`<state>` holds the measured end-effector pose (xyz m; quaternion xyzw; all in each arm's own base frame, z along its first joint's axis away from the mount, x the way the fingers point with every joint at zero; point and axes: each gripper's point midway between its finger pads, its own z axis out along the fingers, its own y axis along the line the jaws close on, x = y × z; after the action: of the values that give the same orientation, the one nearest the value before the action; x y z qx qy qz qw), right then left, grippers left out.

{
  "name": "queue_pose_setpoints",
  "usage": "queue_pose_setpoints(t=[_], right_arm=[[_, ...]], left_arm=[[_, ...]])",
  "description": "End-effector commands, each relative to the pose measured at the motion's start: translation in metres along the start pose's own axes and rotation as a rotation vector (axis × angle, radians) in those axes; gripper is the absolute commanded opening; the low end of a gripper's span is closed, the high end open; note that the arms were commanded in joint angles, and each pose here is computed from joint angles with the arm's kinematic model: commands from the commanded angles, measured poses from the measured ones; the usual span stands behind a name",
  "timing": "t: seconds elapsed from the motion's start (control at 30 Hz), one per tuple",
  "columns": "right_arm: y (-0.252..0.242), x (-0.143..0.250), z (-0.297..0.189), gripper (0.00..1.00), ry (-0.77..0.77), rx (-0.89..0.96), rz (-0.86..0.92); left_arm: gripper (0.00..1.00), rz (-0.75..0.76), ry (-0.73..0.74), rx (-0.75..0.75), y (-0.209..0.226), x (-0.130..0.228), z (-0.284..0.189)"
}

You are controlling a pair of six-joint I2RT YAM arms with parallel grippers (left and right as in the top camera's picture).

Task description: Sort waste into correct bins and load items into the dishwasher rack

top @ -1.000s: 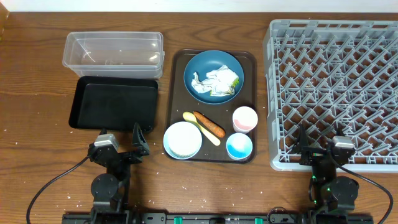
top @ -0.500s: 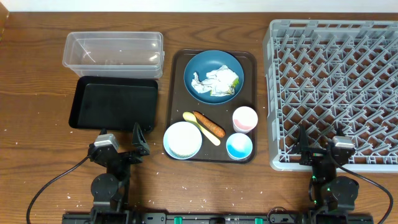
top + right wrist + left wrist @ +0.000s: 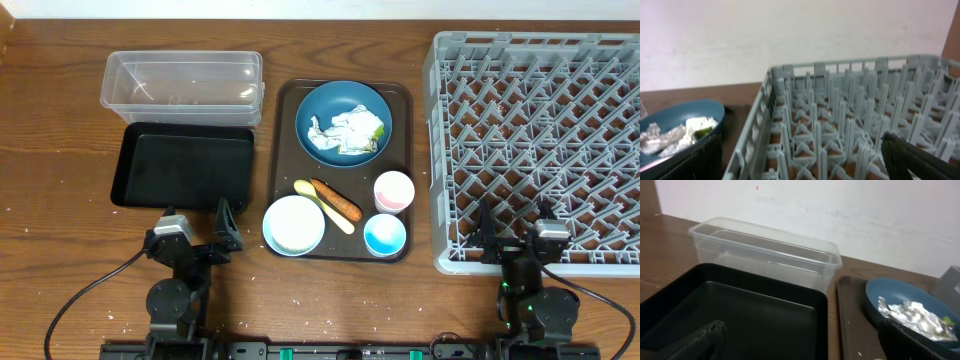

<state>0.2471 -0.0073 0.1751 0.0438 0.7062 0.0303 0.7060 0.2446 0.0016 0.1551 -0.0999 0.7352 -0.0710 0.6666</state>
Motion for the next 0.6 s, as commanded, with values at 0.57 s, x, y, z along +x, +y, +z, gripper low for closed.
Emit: queue_pose_setpoints(t=[0.57], right_arm=[[0.028,-0.105,-0.004,0.99,-0.106,-0.104,-0.017]], left_arm=[[0.99,0.085,0.009,0.030,-0.034,-0.116,-0.001]])
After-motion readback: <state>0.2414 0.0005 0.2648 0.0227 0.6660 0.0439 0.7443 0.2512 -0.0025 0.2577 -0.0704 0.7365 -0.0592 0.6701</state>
